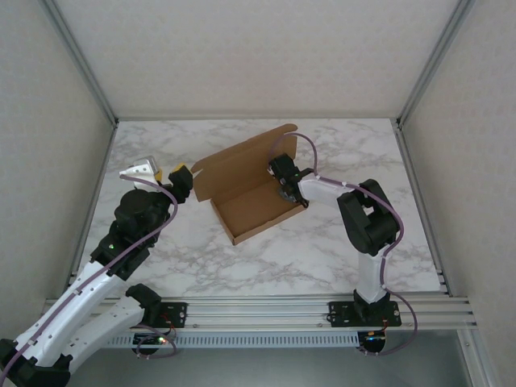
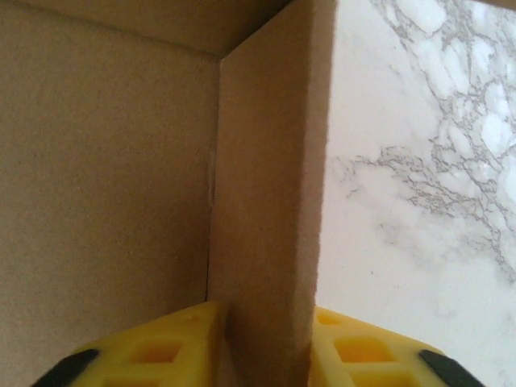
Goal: Fold the paper box
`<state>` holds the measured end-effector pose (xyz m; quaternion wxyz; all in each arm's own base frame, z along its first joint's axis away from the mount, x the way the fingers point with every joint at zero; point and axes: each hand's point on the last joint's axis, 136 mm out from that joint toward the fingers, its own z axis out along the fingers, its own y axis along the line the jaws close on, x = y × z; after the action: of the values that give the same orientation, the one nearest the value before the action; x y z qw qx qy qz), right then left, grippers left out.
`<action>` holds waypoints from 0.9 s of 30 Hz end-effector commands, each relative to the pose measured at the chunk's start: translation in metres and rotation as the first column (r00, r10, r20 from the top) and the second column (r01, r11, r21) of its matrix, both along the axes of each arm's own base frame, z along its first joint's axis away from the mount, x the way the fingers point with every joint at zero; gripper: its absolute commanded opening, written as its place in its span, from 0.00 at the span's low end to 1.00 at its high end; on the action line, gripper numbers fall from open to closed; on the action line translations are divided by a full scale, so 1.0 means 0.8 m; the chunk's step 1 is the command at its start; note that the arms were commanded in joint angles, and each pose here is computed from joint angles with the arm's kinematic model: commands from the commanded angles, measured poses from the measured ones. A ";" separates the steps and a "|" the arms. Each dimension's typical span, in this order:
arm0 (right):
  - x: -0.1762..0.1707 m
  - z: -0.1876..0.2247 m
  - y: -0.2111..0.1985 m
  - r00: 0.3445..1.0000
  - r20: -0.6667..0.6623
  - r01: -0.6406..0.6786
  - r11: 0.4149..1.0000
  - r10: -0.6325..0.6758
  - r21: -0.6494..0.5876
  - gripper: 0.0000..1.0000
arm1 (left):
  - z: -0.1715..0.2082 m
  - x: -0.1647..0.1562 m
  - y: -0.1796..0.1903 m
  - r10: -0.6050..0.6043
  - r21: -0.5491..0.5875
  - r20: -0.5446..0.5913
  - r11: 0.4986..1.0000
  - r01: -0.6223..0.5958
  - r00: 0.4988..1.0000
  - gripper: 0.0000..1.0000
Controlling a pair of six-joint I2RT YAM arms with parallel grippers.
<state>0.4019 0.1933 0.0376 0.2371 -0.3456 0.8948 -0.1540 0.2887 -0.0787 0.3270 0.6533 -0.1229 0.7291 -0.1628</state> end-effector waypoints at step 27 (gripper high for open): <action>-0.013 -0.011 0.001 0.949 -0.313 0.099 0.974 -0.031 0.204 0.29 | 0.007 -0.006 0.005 0.003 -0.033 0.036 0.999 -0.002 0.999 0.74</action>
<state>0.3902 0.1945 0.0351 0.1414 -0.3004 0.9432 0.0074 0.2855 -0.0771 0.3300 0.6586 -0.1246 0.7230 -0.1676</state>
